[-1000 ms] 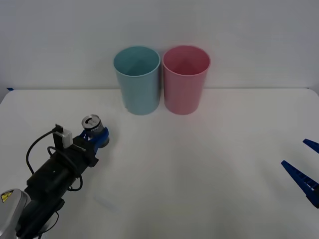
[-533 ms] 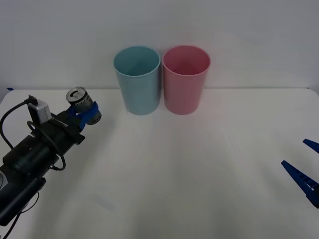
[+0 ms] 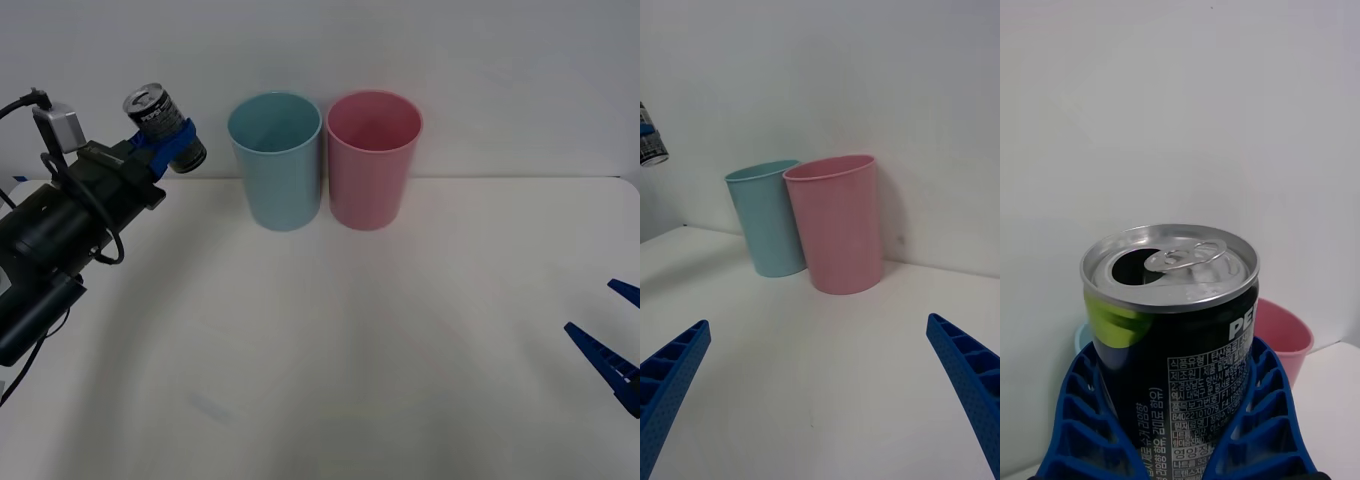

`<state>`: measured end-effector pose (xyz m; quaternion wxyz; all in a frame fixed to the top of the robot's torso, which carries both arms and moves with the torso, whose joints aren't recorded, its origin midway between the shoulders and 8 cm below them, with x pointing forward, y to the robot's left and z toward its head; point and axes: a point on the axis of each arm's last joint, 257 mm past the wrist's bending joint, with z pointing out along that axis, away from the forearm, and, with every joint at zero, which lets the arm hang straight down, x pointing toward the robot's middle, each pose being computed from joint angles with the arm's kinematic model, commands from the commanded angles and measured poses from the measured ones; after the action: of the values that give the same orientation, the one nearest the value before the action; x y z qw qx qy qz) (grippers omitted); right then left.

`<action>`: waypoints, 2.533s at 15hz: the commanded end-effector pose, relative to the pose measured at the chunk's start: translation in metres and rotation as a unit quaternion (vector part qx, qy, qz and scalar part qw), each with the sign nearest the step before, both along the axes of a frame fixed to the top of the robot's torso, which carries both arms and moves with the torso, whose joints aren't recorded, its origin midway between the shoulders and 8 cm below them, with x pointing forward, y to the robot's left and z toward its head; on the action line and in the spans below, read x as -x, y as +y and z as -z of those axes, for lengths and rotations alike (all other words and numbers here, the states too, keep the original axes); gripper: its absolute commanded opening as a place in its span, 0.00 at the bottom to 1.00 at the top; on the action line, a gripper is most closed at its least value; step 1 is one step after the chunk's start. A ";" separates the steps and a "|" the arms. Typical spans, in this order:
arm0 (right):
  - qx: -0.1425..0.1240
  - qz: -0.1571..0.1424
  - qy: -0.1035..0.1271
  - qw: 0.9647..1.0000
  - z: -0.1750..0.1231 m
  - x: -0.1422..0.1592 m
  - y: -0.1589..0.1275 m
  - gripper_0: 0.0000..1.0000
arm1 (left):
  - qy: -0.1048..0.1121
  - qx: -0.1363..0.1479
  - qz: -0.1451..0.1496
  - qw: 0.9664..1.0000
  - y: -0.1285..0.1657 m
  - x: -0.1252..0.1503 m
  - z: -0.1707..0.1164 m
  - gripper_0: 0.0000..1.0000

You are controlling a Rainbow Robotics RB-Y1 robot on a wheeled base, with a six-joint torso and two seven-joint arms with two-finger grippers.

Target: Grasp the object on the table and drop it into the matching bin: aluminum can to the light blue bin, PET bottle to the pink bin.

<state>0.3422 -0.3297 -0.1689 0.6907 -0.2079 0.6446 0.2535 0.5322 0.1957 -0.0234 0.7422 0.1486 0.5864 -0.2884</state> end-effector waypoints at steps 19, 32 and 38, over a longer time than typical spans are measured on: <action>0.000 0.000 0.000 1.000 0.000 0.000 0.000 1.00 | 0.037 -0.095 0.016 0.995 -0.094 -0.149 -0.023 0.01; 0.000 0.000 0.000 1.000 0.000 0.000 0.000 1.00 | 0.030 -0.087 0.009 0.996 -0.085 -0.148 -0.021 1.00; 0.000 0.000 0.000 1.000 0.000 0.000 0.000 1.00 | 0.010 -0.060 0.005 0.998 -0.055 -0.117 -0.017 1.00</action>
<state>0.3422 -0.3297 -0.1689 0.6907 -0.2079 0.6446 0.2535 0.6549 0.1368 -0.0057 0.7225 0.1946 0.6118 -0.2566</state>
